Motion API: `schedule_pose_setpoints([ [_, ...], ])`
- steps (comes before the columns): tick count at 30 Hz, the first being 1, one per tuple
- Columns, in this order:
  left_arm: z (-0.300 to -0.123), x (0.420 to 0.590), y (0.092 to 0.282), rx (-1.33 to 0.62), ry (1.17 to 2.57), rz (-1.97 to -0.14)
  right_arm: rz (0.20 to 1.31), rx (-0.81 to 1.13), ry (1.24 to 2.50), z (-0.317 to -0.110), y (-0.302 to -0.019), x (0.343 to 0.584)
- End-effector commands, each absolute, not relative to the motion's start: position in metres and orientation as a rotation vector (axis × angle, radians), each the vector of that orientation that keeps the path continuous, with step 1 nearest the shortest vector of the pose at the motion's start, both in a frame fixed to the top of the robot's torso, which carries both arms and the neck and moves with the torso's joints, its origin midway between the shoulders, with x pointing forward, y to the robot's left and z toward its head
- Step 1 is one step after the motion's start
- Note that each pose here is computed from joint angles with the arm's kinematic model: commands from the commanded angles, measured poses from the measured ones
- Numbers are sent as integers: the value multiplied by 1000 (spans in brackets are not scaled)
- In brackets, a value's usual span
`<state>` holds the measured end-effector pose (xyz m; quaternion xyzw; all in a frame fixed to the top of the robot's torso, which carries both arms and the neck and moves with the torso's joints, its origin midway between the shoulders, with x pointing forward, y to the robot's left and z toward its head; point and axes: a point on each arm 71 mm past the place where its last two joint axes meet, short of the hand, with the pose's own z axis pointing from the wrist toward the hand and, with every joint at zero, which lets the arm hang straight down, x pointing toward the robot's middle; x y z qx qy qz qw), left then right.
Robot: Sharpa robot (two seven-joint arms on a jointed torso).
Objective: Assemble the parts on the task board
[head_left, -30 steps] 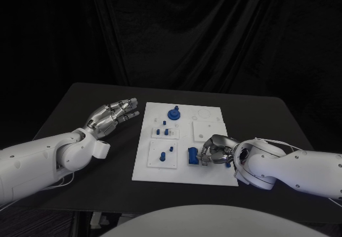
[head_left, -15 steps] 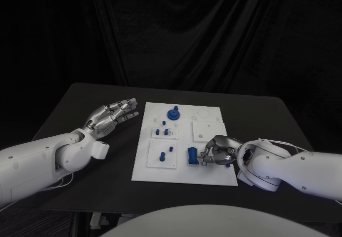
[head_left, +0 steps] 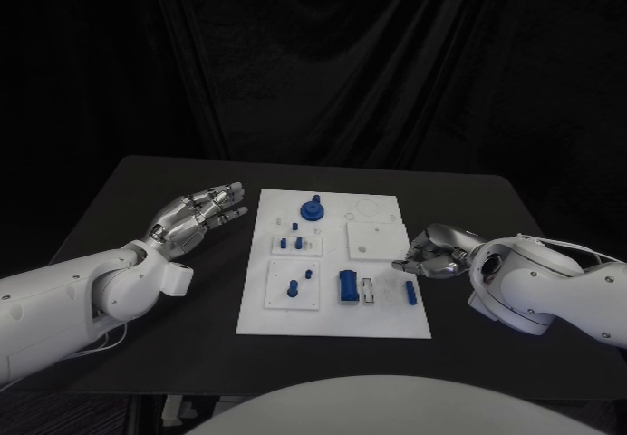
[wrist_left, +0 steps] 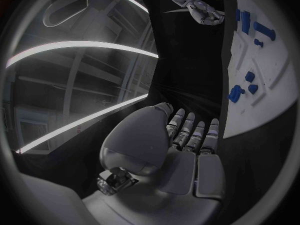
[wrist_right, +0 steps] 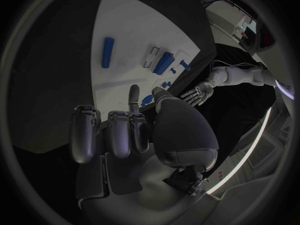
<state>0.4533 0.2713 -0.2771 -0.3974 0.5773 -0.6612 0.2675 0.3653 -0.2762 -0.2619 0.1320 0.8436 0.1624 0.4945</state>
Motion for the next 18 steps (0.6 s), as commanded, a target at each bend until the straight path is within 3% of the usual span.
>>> schedule_pose_setpoints([
  [1, -277, 453, 271, -1071, 1546, -1794, 254, 259, 2034, -262, -285, 367],
  [18, -277, 453, 271, -1070, 1549, -1797, 106, 141, 2116, -287, -284, 363],
])
